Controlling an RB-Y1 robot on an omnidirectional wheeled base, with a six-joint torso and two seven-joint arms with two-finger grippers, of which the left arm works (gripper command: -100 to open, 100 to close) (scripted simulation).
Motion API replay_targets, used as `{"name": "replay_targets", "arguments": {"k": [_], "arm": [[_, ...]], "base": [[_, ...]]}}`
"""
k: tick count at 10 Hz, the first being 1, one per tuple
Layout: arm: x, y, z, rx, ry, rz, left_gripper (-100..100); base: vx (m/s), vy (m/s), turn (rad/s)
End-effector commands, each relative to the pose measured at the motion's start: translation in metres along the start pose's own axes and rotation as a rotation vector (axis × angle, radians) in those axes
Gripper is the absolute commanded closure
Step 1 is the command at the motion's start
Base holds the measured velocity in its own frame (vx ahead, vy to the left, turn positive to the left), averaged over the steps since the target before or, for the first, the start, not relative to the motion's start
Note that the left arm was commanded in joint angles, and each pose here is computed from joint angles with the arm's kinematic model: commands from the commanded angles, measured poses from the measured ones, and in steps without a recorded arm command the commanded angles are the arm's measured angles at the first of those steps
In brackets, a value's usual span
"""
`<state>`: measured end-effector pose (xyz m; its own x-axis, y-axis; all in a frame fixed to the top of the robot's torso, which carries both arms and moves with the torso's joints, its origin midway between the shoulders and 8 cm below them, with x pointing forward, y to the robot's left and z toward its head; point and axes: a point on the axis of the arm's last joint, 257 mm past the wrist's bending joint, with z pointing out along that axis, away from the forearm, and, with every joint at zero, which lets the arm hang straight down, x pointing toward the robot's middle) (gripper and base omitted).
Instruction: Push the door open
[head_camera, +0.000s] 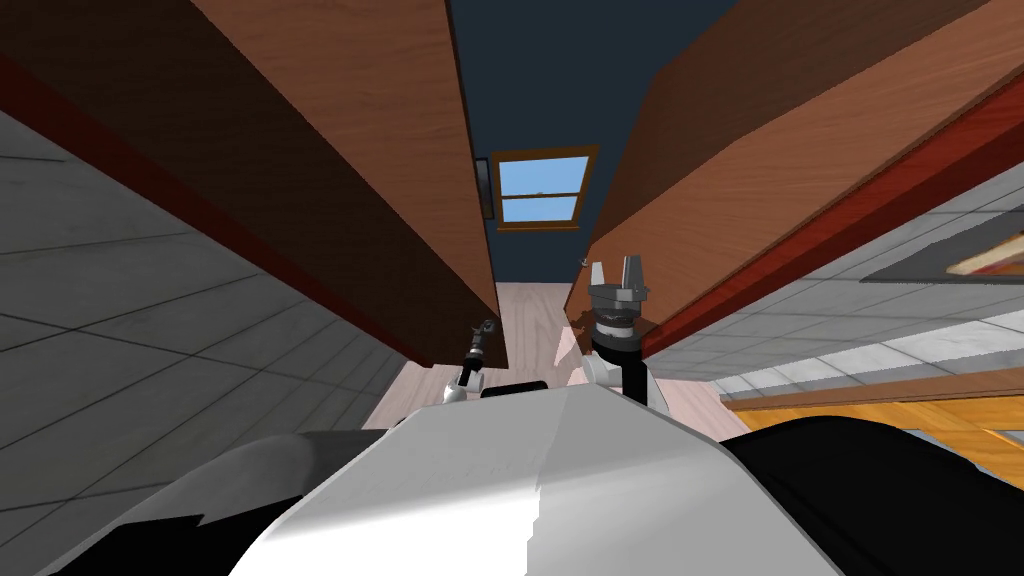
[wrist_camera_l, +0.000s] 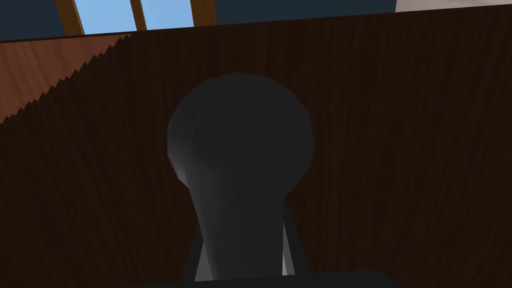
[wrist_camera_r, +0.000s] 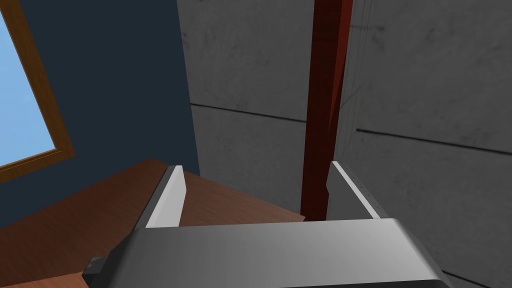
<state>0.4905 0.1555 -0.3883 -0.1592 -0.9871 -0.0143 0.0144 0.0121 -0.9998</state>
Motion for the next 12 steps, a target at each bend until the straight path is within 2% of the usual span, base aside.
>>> {"name": "replay_targets", "arguments": {"k": [1,4,5,7,12], "arm": [[0.000,0.003,-0.0021,-0.006,0.000,0.000,100],[0.000,0.003,-0.0021,-0.006,0.000,0.000,100],[-0.013,0.000,-0.0001,-0.002,-0.019,0.011,100],[-0.020,0.004,-0.0023,-0.012,-0.029,0.015,100],[-0.060,0.001,-0.0040,-0.006,-0.101,0.035,100]], "base": [[-0.014,0.004,-0.016],[0.000,0.000,0.000],[0.087,-0.022,0.011],[0.128,-0.062,0.031],[0.166,-0.091,0.041]]}}
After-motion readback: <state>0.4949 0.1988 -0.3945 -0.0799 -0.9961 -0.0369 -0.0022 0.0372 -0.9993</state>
